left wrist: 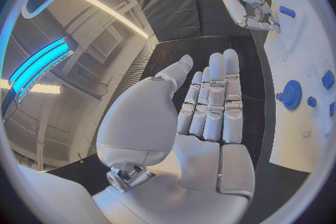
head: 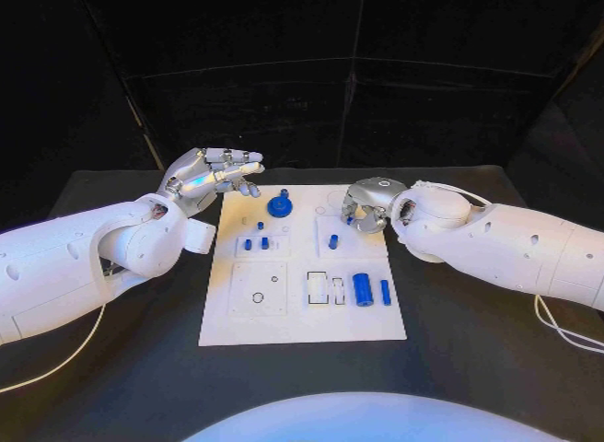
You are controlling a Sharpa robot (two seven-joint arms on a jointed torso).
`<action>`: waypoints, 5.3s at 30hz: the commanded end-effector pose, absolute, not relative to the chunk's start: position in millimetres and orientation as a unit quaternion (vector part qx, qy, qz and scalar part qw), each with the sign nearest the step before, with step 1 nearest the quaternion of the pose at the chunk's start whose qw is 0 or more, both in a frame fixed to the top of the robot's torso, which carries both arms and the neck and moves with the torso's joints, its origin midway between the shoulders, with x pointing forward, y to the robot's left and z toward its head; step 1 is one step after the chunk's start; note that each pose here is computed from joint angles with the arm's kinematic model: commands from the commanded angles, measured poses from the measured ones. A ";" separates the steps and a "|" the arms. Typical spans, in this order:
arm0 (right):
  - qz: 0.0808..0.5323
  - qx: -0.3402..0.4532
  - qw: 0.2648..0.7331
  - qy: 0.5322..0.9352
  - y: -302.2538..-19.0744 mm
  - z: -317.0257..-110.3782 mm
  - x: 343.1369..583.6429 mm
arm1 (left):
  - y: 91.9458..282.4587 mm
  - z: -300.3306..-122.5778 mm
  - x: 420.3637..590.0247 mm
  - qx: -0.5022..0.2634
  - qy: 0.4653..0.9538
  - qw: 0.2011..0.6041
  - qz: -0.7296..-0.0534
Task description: Assemble the parts on the task board
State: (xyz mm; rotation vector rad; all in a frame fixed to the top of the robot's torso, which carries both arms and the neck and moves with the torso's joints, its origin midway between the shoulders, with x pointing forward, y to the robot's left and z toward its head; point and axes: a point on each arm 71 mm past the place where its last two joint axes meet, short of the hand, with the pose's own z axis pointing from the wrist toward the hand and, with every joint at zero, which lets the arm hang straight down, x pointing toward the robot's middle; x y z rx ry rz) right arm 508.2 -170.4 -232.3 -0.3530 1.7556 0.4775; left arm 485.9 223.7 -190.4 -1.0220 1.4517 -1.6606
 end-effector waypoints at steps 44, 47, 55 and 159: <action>0.368 -0.184 0.588 0.697 -74.7 -194.3 442.9 | 224.1 -190.9 488.6 -0.394 0.561 0.342 -0.643; 0.368 -0.197 0.574 0.705 -65.5 -202.4 441.0 | 222.3 -191.1 489.0 -0.393 0.562 0.340 -0.643; 0.365 -0.224 0.553 0.715 -47.3 -217.7 436.2 | 218.9 -191.3 489.5 -0.392 0.563 0.337 -0.645; 0.338 -0.106 0.554 0.753 -121.0 -211.2 444.4 | 216.6 -192.6 490.6 -0.389 0.567 0.326 -0.648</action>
